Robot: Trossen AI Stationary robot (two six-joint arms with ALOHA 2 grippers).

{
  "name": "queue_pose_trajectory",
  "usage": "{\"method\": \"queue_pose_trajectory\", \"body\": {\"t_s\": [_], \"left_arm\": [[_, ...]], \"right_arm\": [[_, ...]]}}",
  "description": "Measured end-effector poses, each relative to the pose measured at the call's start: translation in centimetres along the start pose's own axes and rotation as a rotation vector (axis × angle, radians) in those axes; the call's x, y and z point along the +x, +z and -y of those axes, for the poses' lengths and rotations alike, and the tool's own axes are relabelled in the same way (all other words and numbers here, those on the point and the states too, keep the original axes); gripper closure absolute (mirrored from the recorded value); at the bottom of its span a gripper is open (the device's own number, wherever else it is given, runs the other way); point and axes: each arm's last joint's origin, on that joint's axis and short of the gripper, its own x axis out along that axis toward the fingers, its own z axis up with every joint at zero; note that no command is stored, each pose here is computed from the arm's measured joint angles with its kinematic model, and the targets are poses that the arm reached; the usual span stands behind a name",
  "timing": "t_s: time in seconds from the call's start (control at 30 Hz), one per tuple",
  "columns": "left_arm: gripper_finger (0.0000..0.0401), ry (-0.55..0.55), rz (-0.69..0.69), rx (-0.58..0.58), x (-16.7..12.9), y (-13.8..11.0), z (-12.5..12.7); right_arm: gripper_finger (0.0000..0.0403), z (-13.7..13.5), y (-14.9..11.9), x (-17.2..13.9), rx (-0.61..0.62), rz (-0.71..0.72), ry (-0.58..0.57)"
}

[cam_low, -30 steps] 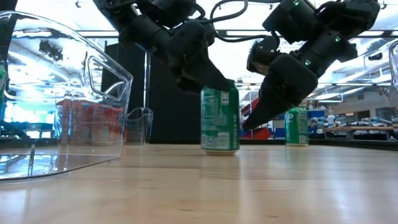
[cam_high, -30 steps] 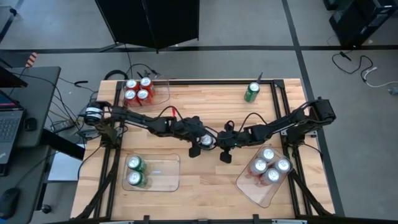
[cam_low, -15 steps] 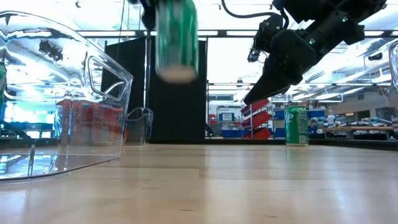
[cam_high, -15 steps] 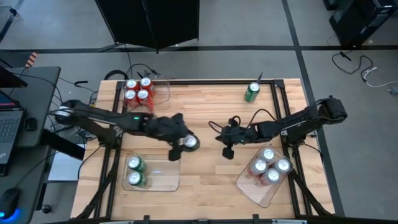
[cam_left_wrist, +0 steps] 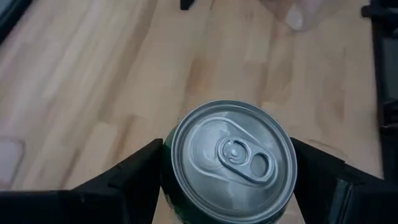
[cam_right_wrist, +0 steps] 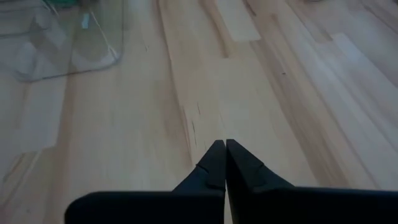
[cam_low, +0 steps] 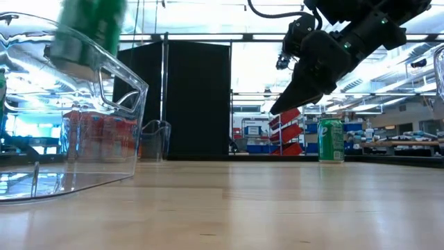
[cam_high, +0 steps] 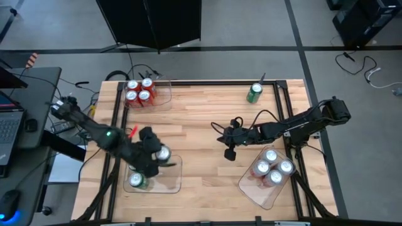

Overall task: Sort soda cans
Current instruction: Put the green soda can into the bottom right transparent bin

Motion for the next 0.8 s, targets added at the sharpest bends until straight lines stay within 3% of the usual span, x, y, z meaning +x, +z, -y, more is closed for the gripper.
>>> {"method": "queue_pose_trajectory", "body": {"t_s": [0.13, 0.37, 0.6, 0.8], "left_arm": [[0.0115, -0.025, -0.026, -0.013, 0.4, -2.3, 1.3], [0.0115, -0.012, -0.090, 0.151, 2.3, -6.7, 1.8], [0.0115, -0.051, -0.114, 0.252, 4.2, -9.0, 1.5], [0.0115, -0.080, -0.109, 0.260, 5.3, -10.3, 1.4]], "right_arm": [[0.0403, 0.0, 0.0, 0.0, -0.001, 0.004, 0.000], [0.0403, 0.0, 0.2, 0.0, -0.014, 0.017, 0.002], [0.0403, -0.1, 0.3, 0.0, -0.008, 0.028, 0.005], [0.0403, -0.1, 0.5, 0.0, 0.002, 0.051, 0.012]]}}
